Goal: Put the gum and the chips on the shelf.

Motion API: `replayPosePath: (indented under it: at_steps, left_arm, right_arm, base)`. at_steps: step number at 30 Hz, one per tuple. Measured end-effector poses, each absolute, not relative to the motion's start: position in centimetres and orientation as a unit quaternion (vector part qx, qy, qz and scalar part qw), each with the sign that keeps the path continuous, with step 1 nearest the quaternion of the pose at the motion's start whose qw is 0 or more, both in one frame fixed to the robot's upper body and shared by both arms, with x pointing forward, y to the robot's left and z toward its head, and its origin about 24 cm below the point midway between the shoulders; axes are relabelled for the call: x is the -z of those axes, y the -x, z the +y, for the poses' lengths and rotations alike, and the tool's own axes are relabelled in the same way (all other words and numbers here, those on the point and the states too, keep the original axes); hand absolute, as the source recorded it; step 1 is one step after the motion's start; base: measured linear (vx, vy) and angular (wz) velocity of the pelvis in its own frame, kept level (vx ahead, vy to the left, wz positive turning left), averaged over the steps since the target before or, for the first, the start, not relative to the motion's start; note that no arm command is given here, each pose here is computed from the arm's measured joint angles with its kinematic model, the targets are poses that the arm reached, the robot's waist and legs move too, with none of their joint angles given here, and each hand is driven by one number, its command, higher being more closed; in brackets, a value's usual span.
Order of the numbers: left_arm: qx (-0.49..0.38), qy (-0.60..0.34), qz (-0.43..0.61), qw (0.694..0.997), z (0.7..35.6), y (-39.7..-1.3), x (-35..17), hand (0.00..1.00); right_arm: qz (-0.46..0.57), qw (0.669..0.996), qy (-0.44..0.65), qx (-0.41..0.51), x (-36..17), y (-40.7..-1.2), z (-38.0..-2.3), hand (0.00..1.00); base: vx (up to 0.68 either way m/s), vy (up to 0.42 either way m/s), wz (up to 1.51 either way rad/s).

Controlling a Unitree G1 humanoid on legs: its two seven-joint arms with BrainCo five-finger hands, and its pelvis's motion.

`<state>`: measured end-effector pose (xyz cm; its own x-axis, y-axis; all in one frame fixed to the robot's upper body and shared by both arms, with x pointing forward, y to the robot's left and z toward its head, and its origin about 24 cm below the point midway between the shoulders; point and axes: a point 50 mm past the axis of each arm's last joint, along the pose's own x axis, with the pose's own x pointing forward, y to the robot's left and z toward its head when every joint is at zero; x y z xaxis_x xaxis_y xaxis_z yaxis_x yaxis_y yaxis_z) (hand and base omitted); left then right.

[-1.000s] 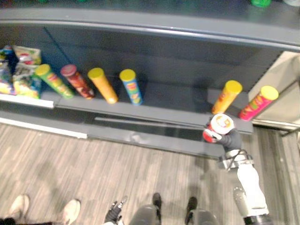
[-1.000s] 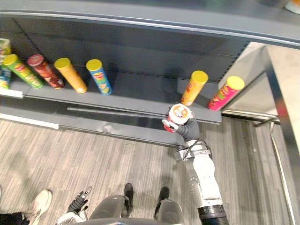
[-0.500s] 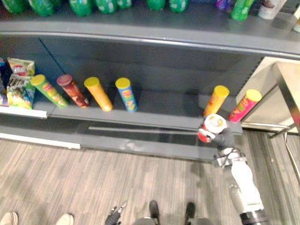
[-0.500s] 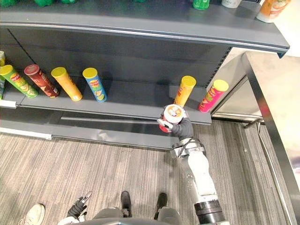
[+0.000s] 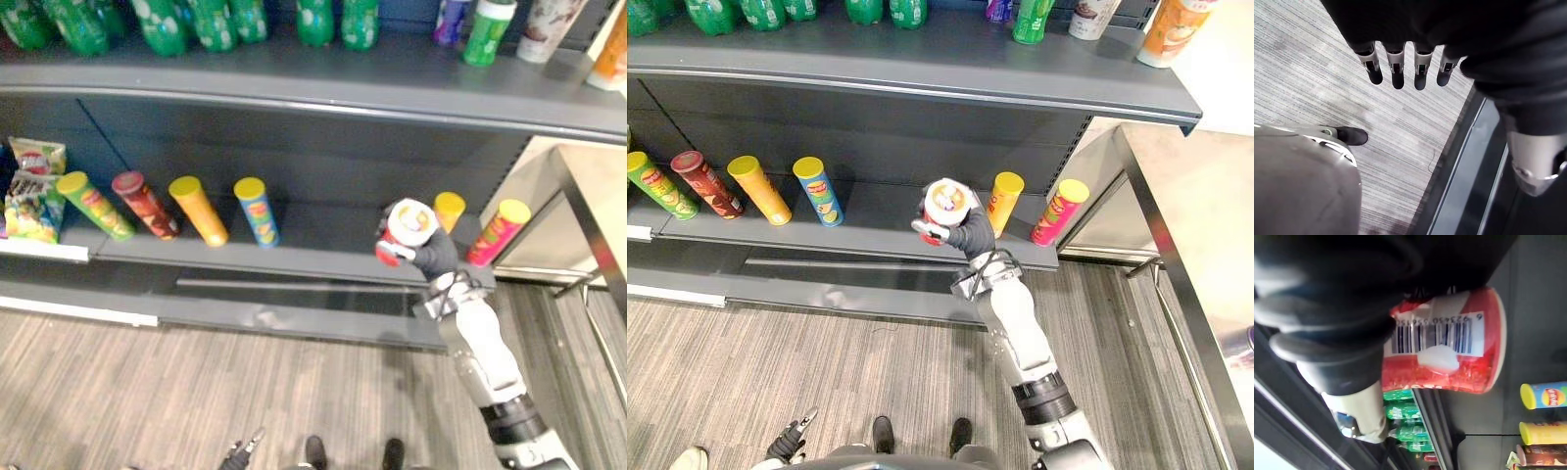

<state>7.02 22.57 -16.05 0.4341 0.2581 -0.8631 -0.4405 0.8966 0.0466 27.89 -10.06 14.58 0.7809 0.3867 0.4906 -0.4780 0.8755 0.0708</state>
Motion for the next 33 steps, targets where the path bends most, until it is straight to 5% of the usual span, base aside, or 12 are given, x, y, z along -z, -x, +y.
replayPosePath:
  at_steps: [12, 33]
  left_arm:
    - [-0.212, 0.094, 0.496, 0.837, 22.6, -6.3, 16.2, 0.00]
    - [-0.216, 0.100, 0.504, 0.831, 22.6, -5.9, 16.3, 0.00]
  right_arm:
    - [-0.352, 0.920, -0.049, -0.167, -23.0, -31.7, -12.5, 1.00]
    - [-0.336, 0.941, -0.029, -0.023, -29.4, -37.5, -17.4, 1.00]
  base:
    - [-0.02, -0.013, -0.03]
    - [0.00, 0.000, 0.00]
